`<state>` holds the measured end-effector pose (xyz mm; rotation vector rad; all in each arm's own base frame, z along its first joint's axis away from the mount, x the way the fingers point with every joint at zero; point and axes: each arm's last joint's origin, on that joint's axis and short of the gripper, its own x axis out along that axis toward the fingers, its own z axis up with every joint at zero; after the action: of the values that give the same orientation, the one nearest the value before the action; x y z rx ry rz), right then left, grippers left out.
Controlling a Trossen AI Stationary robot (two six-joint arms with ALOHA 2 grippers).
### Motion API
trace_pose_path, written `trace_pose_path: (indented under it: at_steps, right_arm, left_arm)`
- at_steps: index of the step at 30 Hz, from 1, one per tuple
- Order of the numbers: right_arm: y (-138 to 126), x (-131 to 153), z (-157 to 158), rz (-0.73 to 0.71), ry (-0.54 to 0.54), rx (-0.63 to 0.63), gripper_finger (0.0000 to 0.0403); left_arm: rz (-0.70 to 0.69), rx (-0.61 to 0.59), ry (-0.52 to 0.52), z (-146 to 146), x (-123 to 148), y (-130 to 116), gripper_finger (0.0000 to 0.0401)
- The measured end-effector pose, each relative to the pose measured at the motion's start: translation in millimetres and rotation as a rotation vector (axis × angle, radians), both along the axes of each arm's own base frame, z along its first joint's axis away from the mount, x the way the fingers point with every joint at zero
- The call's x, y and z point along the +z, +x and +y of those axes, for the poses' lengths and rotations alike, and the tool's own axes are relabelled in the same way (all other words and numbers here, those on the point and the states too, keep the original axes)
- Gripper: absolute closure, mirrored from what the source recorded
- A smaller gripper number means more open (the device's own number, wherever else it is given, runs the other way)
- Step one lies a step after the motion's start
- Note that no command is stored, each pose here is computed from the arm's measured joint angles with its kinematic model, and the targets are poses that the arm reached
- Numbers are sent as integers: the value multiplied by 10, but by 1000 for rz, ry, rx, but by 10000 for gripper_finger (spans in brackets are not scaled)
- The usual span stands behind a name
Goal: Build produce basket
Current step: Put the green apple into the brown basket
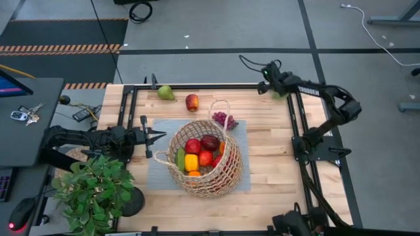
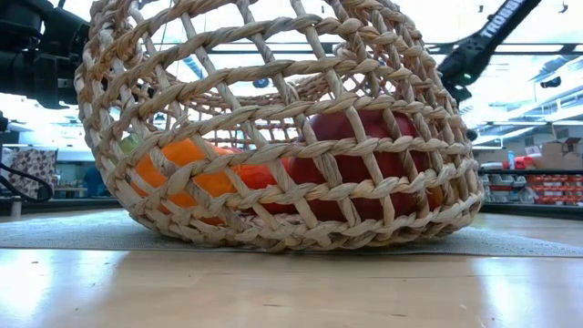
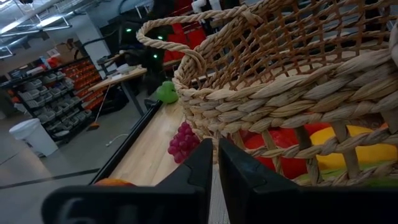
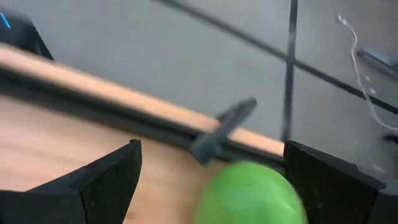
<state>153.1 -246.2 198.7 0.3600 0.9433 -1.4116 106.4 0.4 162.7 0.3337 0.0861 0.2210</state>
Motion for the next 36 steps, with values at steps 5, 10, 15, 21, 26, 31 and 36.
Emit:
trace_pose_path:
  at_steps: [5,10,15,21,26,31,36]
  right_arm:
    - [68,157,-179,127,231,12,8]
    - [124,151,-283,255,476,57,8]
    - [143,-9,-323,389,694,105,8]
    - [152,-241,-361,605,820,116,8]
    - [178,-449,-416,676,849,137,8]
    - [198,-638,-465,733,866,164,8]
    - [209,-742,-484,766,892,208,10]
  left_arm:
    - [0,-1,0,0,0,0,367]
    - [0,0,0,0,0,0,371]
    - [0,-1,0,0,-1,0,367]
    - [0,0,0,0,0,0,368]
    - [0,0,0,0,-1,0,373]
    - [0,0,0,0,0,0,370]
    - [0,0,0,0,0,0,365]
